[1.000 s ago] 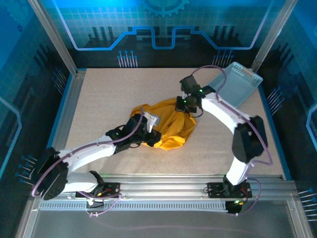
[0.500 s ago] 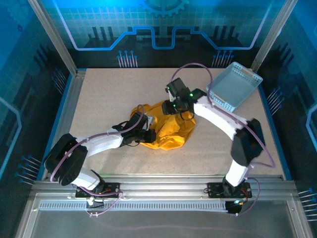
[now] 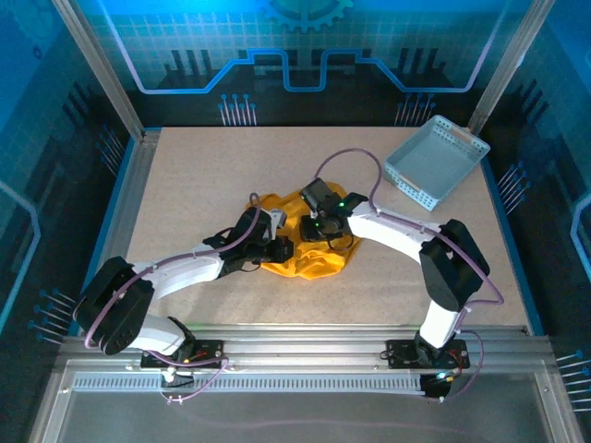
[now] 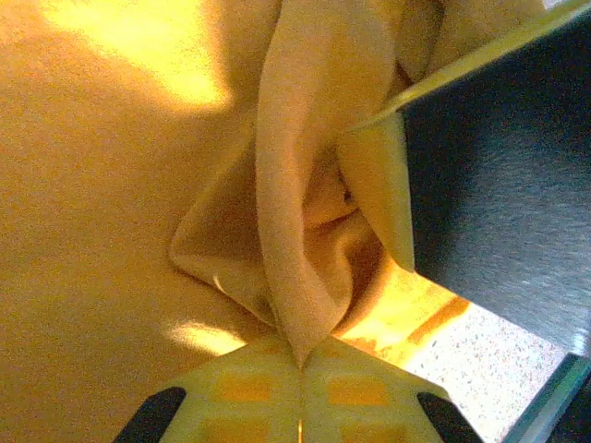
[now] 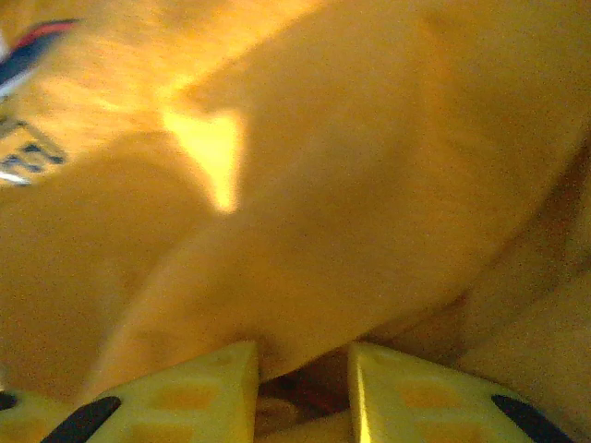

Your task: Fold the inside-out t-shirt

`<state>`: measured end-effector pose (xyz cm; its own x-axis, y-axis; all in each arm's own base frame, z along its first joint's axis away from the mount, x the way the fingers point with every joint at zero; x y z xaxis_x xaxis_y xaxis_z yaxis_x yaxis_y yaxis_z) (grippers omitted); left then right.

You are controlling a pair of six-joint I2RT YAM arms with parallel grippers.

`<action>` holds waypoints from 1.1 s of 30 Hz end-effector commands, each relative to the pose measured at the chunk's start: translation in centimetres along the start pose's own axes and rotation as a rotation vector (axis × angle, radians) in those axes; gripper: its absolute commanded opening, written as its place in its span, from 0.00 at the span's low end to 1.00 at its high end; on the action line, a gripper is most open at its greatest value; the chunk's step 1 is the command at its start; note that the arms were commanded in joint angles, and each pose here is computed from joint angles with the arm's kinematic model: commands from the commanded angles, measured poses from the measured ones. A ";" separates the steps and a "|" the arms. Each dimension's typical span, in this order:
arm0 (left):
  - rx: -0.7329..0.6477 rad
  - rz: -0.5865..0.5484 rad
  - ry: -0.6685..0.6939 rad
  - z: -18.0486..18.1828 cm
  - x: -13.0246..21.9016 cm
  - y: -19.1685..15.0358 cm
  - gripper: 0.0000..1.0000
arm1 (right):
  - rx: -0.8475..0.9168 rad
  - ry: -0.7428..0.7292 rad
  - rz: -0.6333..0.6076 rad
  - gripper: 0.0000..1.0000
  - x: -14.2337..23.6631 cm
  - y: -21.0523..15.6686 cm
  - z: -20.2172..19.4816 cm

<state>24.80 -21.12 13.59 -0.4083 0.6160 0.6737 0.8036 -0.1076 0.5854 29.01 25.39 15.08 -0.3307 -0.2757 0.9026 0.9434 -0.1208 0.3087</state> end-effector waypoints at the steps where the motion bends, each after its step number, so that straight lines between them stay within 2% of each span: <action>1: 0.018 0.023 -0.026 -0.1 -0.7 -0.3 0.11 | -0.125 -0.083 -0.041 0.34 0.9 -0.6 -3.2; 6: 0.012 0.056 -0.028 -0.3 -1.5 -0.1 0.23 | -0.175 0.052 -0.035 0.41 0.9 -1.7 -3.6; 11: -0.027 0.085 -0.030 -1.1 -2.0 -0.2 0.26 | -0.157 0.143 -0.036 0.41 0.5 -0.3 -2.0; 17: -0.045 0.098 -0.013 -1.3 -2.1 -1.1 0.26 | -0.162 0.117 -0.026 0.40 -0.4 1.3 -1.6; 22: -0.040 0.094 -0.004 -1.1 -2.0 -1.4 0.26 | -0.146 0.102 -0.012 0.39 -0.9 1.1 -1.3; 25: -0.042 0.096 0.002 -1.0 -2.0 -1.5 0.27 | -0.125 0.090 -0.026 0.35 -0.6 1.0 -1.0; 33: -0.039 0.101 0.018 -0.7 -2.1 -1.7 0.27 | -0.089 0.079 -0.060 0.09 1.4 1.1 -0.1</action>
<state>24.35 -23.14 11.86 -0.3350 0.6055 0.7219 0.8250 -0.1816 0.5351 29.80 24.51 14.60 -0.3576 -0.3471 0.8670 0.9286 -0.2308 0.2906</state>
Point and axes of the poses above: each hand's point on the last joint's axis, 136 mm out from that joint toward the fingers, its own x axis back along the fingers, its own z axis along the line the jaws close on, y = z × x, the point moved 7 cm from there along x, back along the fingers, and after that the axes turned 12 degrees about -x, right-handed, at the moved point
